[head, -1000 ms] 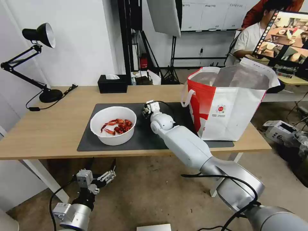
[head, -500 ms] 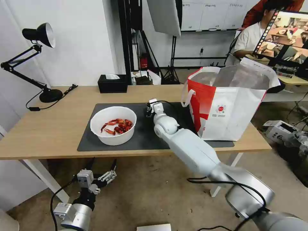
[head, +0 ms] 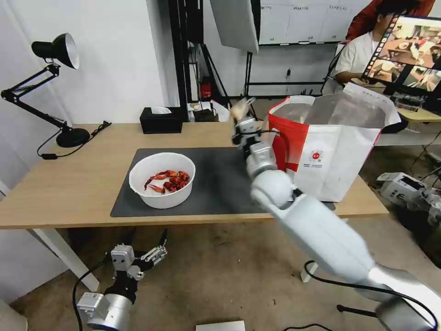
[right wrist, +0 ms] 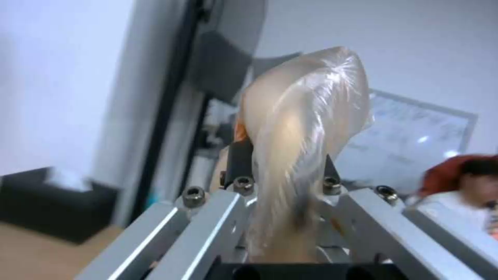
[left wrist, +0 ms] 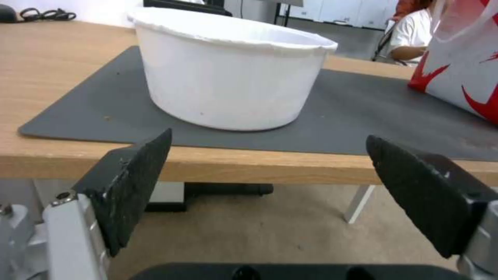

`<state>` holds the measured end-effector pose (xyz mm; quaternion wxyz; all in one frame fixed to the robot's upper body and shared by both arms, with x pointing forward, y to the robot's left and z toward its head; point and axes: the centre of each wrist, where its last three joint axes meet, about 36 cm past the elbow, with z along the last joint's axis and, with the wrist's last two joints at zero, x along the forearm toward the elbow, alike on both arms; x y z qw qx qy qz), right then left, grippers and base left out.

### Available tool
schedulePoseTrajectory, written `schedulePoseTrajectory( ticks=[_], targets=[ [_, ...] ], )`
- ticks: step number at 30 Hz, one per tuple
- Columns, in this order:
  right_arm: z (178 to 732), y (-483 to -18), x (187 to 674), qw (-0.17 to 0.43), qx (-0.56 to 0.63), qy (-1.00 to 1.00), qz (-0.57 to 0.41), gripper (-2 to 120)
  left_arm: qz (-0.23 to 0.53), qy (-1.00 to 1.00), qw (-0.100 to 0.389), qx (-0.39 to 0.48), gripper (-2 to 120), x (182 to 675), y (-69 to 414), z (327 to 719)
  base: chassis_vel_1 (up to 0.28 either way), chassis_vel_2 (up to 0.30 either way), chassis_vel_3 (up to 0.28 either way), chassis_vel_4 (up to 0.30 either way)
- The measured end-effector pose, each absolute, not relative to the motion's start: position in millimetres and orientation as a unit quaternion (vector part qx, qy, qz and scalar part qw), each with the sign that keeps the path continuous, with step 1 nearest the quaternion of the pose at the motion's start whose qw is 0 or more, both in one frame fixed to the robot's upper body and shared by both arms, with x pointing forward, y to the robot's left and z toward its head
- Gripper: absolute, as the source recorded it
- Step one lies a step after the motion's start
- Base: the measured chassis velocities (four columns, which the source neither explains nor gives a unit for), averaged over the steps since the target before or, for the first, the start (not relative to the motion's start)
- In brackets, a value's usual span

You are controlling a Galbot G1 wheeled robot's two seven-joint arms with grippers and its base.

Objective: Pick up the trash from the table and place it into the takeout bag.

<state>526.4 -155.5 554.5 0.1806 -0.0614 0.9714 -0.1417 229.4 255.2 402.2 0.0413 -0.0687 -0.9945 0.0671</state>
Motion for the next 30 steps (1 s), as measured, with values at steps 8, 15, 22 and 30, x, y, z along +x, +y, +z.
schedulePoseTrajectory(
  ticks=[8,15,22,30],
  targets=[
    [581.3,-223.5,529.5,0.156,0.029,0.975,-0.156,6,0.071,-0.994,0.042,-0.072,100,228.3,251.3,402.5,0.000,0.000,0.000,0.000],
    [592.9,-251.7,529.4,0.110,0.047,0.981,-0.155,6,0.075,-0.993,0.043,-0.075,100,228.0,248.4,402.0,0.000,0.000,0.000,0.000],
    [598.0,-260.1,524.2,0.028,0.031,0.987,-0.155,14,0.075,-0.993,0.042,-0.076,100,228.2,247.5,402.5,0.000,0.000,0.000,0.000],
    [612.3,-263.2,522.5,0.000,0.021,0.987,-0.161,44,0.077,-0.993,0.039,-0.077,100,229.9,248.5,404.5,0.000,0.000,0.000,0.000]
  ],
)
